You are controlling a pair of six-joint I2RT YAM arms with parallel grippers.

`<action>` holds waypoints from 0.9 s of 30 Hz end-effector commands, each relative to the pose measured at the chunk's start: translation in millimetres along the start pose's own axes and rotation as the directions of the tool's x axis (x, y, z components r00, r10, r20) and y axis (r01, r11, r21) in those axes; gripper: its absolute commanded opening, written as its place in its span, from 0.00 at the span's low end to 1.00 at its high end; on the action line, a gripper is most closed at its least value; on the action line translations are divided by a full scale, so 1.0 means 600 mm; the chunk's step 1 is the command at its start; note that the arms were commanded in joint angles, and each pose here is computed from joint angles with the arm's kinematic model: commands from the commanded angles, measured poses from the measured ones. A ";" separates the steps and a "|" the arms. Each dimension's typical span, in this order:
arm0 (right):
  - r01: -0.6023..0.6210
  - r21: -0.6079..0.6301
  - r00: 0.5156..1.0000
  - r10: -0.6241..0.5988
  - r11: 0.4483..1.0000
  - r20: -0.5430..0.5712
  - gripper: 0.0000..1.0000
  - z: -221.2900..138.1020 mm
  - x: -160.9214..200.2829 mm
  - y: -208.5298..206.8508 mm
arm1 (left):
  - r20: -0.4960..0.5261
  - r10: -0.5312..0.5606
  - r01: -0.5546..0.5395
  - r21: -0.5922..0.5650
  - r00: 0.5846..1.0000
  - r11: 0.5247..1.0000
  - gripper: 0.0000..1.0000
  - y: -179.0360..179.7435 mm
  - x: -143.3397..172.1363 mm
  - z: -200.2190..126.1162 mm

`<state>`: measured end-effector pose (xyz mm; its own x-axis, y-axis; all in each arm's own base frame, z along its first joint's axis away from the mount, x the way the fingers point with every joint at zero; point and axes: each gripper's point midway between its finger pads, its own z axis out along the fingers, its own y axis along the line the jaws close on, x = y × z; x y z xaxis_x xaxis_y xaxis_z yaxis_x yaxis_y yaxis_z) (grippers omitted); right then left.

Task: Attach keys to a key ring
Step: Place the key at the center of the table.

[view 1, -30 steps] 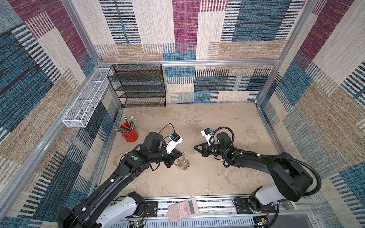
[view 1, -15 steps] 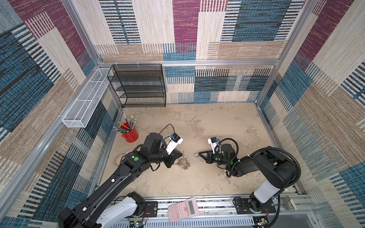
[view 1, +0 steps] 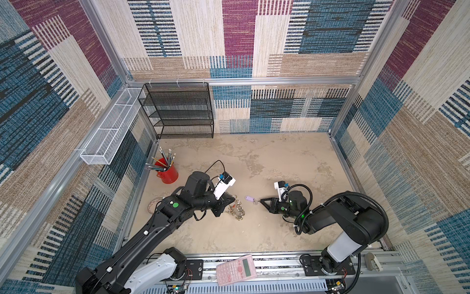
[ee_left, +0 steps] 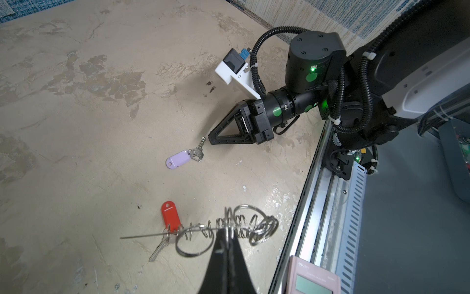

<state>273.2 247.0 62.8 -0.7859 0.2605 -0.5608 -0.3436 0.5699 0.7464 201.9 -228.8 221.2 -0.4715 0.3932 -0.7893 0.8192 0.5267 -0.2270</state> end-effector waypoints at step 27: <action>0.062 0.184 0.978 -0.024 0.981 -0.206 0.27 0.057 0.017 -0.017 | 0.067 0.020 -0.021 0.014 0.998 1.000 0.00 -0.012 -0.015 -0.014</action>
<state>274.2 268.1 31.2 -0.8896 0.0407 -0.4550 -0.2915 0.7163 0.6340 195.8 -224.1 226.8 -0.4539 0.3767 -0.8075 0.8222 0.5263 -0.2166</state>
